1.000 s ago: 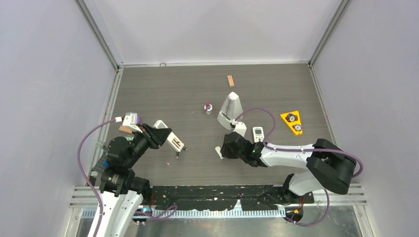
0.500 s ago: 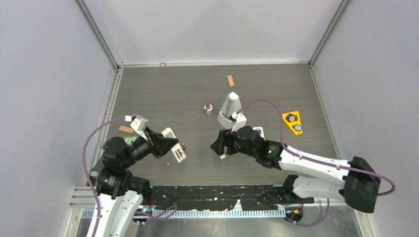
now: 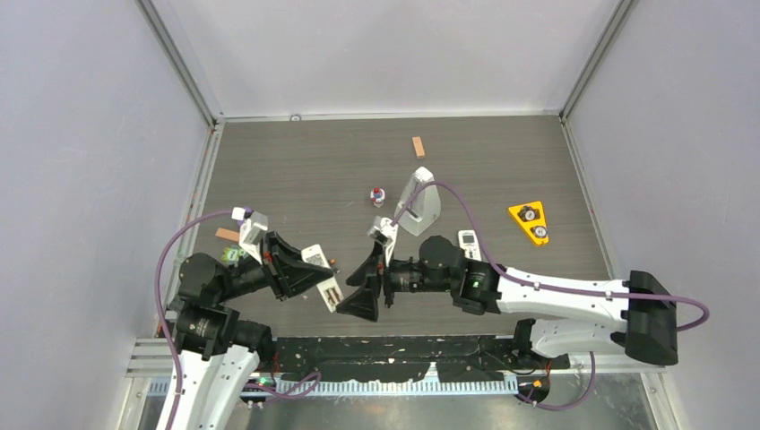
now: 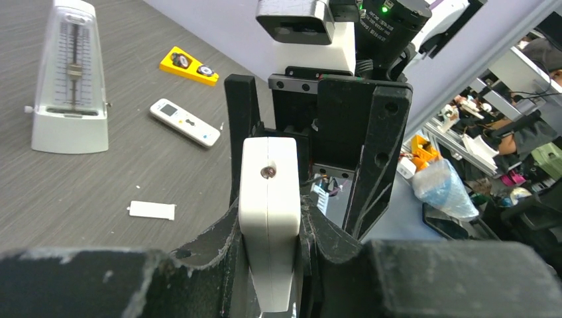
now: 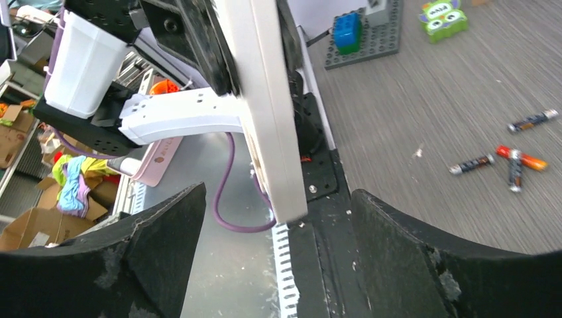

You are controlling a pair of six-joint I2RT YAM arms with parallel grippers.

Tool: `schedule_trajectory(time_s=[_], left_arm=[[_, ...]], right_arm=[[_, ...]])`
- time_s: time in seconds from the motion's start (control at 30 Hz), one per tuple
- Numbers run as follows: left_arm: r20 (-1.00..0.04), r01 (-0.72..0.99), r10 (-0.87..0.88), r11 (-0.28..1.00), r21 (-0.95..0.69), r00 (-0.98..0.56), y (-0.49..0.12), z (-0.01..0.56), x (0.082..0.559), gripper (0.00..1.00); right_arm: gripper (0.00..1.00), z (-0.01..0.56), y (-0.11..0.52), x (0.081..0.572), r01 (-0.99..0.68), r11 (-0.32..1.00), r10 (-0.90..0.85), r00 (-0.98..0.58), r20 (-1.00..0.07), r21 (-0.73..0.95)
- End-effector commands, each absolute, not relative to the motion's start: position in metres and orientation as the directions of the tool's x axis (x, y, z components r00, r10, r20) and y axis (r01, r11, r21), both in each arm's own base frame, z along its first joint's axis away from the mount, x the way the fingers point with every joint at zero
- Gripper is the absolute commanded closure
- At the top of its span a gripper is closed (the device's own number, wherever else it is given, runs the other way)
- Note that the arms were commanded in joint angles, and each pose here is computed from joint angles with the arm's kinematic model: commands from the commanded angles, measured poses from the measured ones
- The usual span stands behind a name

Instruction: Load the batteries into the remote control

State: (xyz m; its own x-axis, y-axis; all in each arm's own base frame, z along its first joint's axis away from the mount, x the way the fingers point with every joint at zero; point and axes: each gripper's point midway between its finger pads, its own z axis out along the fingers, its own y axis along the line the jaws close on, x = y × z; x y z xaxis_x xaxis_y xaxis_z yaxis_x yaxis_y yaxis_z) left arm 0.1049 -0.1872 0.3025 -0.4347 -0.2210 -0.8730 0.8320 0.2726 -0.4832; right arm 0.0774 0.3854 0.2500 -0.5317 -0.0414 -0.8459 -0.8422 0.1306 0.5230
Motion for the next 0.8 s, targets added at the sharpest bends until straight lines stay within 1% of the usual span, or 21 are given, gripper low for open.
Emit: schedule_trajectory(time_s=[0.0, 0.1, 0.23, 0.27, 0.3, 0.33, 0.37, 0.4, 0.43, 0.5, 0.57, 0.63, 0.67, 0.7, 0.73, 0.77], left_arm=[[-0.892, 0.876, -0.218, 0.203, -0.437, -0.395, -0.189, 0.322, 0.089, 1.0], [-0.888, 0.874, -0.216, 0.194, -0.446, -0.405, -0.189, 0.322, 0.087, 1.0], [-0.874, 0.867, -0.231, 0.167, -0.469, -0.428, -0.19, 0.326, 0.083, 1.0], [-0.879, 0.877, -0.241, 0.158, -0.454, -0.412, -0.19, 0.33, 0.081, 1.0], [-0.876, 0.876, -0.248, 0.153, -0.457, -0.414, -0.19, 0.331, 0.081, 0.97], [-0.873, 0.875, -0.253, 0.151, -0.461, -0.416, -0.19, 0.332, 0.08, 0.92], [-0.87, 0.872, -0.261, 0.151, -0.465, -0.418, -0.19, 0.332, 0.081, 0.85], [-0.868, 0.871, -0.272, 0.153, -0.466, -0.416, -0.19, 0.333, 0.082, 0.76], [-0.862, 0.869, -0.284, 0.15, -0.472, -0.42, -0.19, 0.332, 0.083, 0.73], [-0.848, 0.854, -0.293, 0.15, -0.498, -0.443, -0.191, 0.327, 0.088, 0.71], [-0.838, 0.843, -0.293, 0.151, -0.516, -0.46, -0.191, 0.322, 0.091, 0.73], [-0.833, 0.839, -0.301, 0.154, -0.522, -0.463, -0.191, 0.319, 0.092, 0.87], [-0.834, 0.84, -0.303, 0.156, -0.52, -0.461, -0.191, 0.318, 0.092, 0.97], [-0.835, 0.839, -0.301, 0.158, -0.52, -0.461, -0.191, 0.317, 0.092, 1.0], [-0.836, 0.836, -0.301, 0.171, -0.521, -0.459, -0.19, 0.315, 0.093, 1.0], [-0.837, 0.829, -0.31, 0.202, -0.522, -0.451, -0.188, 0.314, 0.097, 1.0]], right_arm=[[0.19, 0.29, 0.408, 0.063, -0.878, 0.02, 0.014, -0.478, -0.878, 0.479], [0.26, 0.291, 0.416, 0.059, -0.863, -0.001, 0.016, -0.506, -0.862, 0.506], [0.4, 0.289, 0.425, 0.057, -0.842, -0.006, 0.018, -0.54, -0.841, 0.54], [0.48, 0.292, 0.426, 0.058, -0.839, -0.01, 0.031, -0.544, -0.839, 0.544], [0.52, 0.29, 0.428, 0.058, -0.829, -0.006, 0.033, -0.559, -0.828, 0.559], [0.67, 0.29, 0.43, 0.061, -0.824, -0.002, 0.053, -0.566, -0.823, 0.567], [0.74, 0.291, 0.43, 0.063, -0.812, 0.005, 0.066, -0.583, -0.81, 0.584], [0.85, 0.29, 0.431, 0.068, -0.806, 0.023, 0.089, -0.587, -0.805, 0.591], [0.9, 0.293, 0.431, 0.069, -0.797, 0.019, 0.107, -0.599, -0.794, 0.604], [0.93, 0.291, 0.431, 0.072, -0.784, 0.025, 0.126, -0.613, -0.78, 0.62], [0.94, 0.291, 0.432, 0.071, -0.776, 0.018, 0.129, -0.623, -0.772, 0.63], [0.94, 0.29, 0.434, 0.072, -0.769, 0.015, 0.127, -0.633, -0.764, 0.639], [0.94, 0.289, 0.434, 0.072, -0.762, 0.016, 0.125, -0.64, -0.758, 0.647], [0.91, 0.288, 0.434, 0.074, -0.758, 0.024, 0.129, -0.644, -0.754, 0.652], [0.78, 0.286, 0.433, 0.076, -0.75, 0.033, 0.13, -0.652, -0.747, 0.66], [0.69, 0.285, 0.43, 0.078, -0.746, 0.047, 0.137, -0.653, -0.744, 0.664]])
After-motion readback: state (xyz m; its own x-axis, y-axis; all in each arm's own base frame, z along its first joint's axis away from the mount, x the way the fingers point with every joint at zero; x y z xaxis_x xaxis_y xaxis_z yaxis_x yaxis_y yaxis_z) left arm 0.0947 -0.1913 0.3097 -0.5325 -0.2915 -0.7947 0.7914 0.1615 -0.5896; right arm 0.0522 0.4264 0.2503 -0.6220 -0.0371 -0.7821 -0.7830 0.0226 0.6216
